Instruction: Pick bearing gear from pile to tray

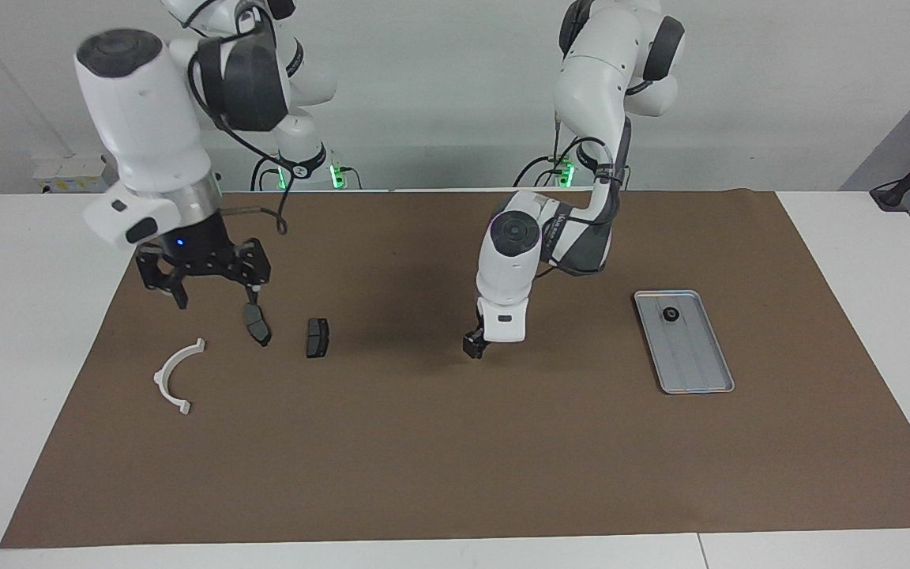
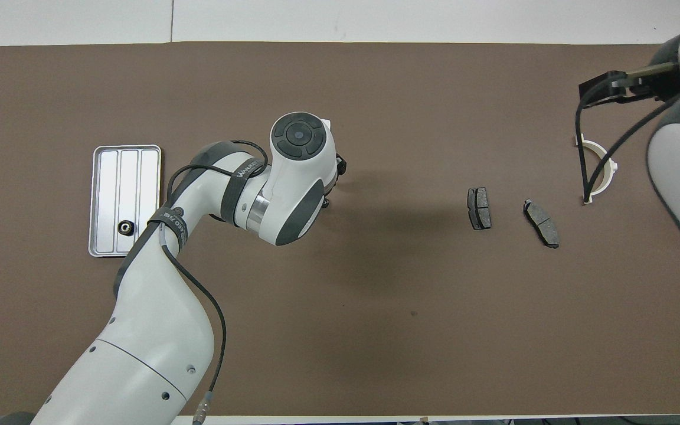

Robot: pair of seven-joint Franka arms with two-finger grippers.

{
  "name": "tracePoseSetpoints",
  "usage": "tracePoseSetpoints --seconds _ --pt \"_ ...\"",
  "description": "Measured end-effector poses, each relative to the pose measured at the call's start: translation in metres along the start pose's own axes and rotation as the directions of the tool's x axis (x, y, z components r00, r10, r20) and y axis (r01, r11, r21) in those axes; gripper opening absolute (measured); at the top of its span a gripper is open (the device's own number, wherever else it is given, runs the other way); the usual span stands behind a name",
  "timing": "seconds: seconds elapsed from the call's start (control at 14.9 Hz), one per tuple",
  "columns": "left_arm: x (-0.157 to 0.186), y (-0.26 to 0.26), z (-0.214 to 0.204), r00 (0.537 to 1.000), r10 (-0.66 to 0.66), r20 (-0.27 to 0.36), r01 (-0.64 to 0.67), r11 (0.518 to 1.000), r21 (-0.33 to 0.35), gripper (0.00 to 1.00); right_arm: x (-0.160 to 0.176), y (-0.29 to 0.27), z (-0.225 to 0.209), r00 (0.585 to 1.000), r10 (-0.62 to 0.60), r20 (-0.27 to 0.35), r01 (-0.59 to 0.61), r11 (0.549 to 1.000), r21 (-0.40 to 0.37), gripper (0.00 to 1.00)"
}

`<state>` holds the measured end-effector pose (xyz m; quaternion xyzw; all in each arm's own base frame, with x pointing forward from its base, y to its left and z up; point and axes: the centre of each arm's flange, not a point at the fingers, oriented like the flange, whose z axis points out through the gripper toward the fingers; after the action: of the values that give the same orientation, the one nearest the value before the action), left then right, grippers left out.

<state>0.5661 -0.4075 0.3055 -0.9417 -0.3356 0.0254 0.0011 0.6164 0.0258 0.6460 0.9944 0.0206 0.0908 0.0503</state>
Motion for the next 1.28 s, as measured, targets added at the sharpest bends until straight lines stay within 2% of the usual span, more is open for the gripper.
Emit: tracePoseSetpoints --seconds 0.2,0.47,0.54,0.67,0.88,0.94,1.28 --pt "0.001 -0.001 0.004 1.0 -0.006 -0.001 0.006 1.0 0.008 0.8 -0.021 0.012 -0.008 0.998 0.024 0.06 -0.024 1.0 -0.006 1.0" --pt "-0.001 -0.001 0.008 1.0 -0.019 -0.004 0.019 1.0 -0.003 0.78 -0.047 0.012 0.029 0.985 0.043 0.169 -0.051 0.998 0.043 1.0" --pt "-0.004 -0.001 0.011 1.0 -0.024 -0.005 0.024 1.0 -0.008 0.71 -0.053 0.017 0.034 0.981 0.054 0.188 -0.064 0.997 0.051 1.0" --pt "-0.01 -0.001 0.014 0.999 -0.042 -0.007 0.042 0.999 -0.014 0.65 -0.069 0.023 0.045 0.972 0.067 0.224 -0.082 0.995 0.059 1.0" --pt "-0.013 0.002 0.01 0.998 -0.054 -0.01 0.054 0.998 -0.028 0.3 -0.086 0.034 0.052 0.963 0.097 0.252 -0.117 0.991 0.066 1.0" --pt "-0.013 0.002 0.01 0.998 -0.054 -0.011 0.054 0.998 -0.028 0.24 -0.089 0.037 0.054 0.96 0.112 0.257 -0.134 0.989 0.069 1.0" --pt "0.0 -0.006 0.0 0.997 -0.071 -0.016 0.071 0.997 -0.003 0.24 -0.092 0.042 0.059 0.96 0.129 0.25 -0.151 0.986 0.069 1.0"
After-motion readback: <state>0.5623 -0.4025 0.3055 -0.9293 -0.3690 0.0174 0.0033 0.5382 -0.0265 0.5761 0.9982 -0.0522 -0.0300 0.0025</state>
